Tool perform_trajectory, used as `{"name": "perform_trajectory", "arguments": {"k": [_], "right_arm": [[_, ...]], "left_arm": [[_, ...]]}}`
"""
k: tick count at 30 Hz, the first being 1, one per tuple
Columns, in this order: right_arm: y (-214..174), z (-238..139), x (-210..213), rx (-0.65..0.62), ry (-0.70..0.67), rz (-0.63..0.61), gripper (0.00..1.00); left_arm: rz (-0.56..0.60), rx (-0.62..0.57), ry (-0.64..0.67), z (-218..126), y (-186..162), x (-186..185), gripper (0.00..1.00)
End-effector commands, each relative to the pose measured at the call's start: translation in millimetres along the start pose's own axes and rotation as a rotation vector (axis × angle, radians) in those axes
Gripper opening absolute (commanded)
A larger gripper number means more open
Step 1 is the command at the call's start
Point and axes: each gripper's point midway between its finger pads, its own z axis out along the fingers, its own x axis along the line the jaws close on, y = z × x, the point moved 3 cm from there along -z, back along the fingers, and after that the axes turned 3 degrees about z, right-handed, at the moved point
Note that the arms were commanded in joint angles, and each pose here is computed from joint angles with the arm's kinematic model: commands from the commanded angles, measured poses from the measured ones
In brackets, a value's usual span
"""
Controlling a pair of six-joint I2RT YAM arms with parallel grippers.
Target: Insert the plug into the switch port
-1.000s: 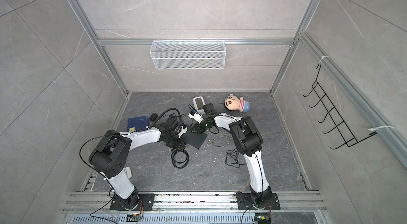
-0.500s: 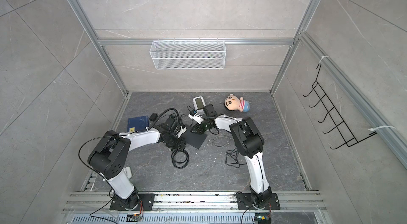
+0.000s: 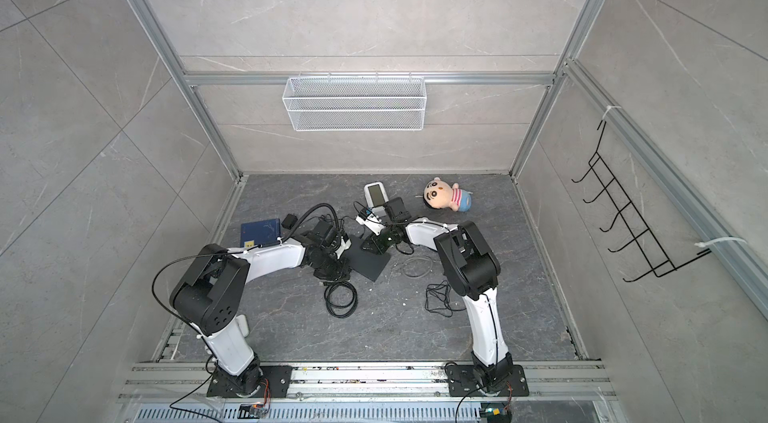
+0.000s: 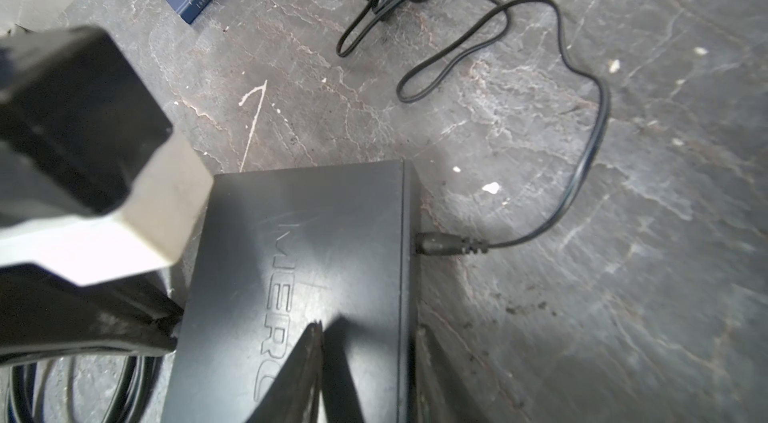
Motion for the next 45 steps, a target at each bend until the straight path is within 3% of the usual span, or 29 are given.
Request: {"name": "perform_trajectory", "arguments": {"k": [1, 8, 14, 19, 20, 21, 22, 23, 24, 27, 30, 34, 39, 45], "right_arm": [[-74.3, 19.5, 137.7, 0.319, 0.479, 0.162, 0.37], [-22.6, -5.8, 82.0, 0.206, 0.285, 0.235, 0.41], [31.7, -58.6, 21.0, 0.087, 0.068, 0.266, 0.46], [45.1, -99.6, -12.0, -0.002, -0.072, 0.314, 0.49], [44.9, -108.4, -15.1, -0.021, -0.104, 0.327, 0.60], [45.2, -115.7, -15.9, -0.038, -0.129, 0.334, 0.90], [44.3, -124.1, -14.8, -0.062, -0.159, 0.339, 1.00], [44.4, -134.6, -11.5, -0.101, -0.197, 0.338, 1.00], [43.2, -143.8, -10.0, -0.134, -0.242, 0.340, 1.00], [26.9, -178.4, -11.9, -0.281, -0.466, 0.358, 1.00], [-5.5, -222.8, -23.5, -0.431, -0.788, 0.390, 1.00], [-51.7, -253.1, -31.7, -0.488, -1.081, 0.333, 1.00], [-93.5, -255.2, -40.9, -0.459, -1.239, 0.330, 1.00], [-112.3, -240.1, -48.4, -0.470, -1.259, 0.280, 1.00]], "left_arm": [[0.153, -0.705, 0.124, -63.4, 164.4, -5.5, 0.10], [0.234, -0.555, 0.191, -53.2, 135.3, 5.0, 0.15], [0.244, -0.488, 0.237, -68.1, 98.3, 11.4, 0.36], [0.224, -0.465, 0.293, -84.5, 78.1, 18.1, 0.48], [0.219, -0.472, 0.303, -89.0, 76.0, 18.6, 0.50], [0.217, -0.482, 0.313, -93.7, 75.0, 19.0, 0.51], [0.209, -0.499, 0.329, -99.2, 74.7, 21.0, 0.56], [0.198, -0.524, 0.352, -103.6, 75.2, 23.8, 0.93], [0.186, -0.553, 0.369, -108.5, 76.7, 25.9, 1.00], [0.125, -0.638, 0.450, -121.5, 77.5, 40.1, 1.00], [0.080, -0.707, 0.633, -140.7, 70.9, 64.0, 1.00], [0.081, -0.745, 0.877, -164.2, 47.2, 100.3, 1.00], [0.016, -0.799, 0.933, -161.6, 14.0, 139.2, 1.00], [-0.064, -0.949, 0.915, -162.7, -2.1, 182.7, 1.00]]}}
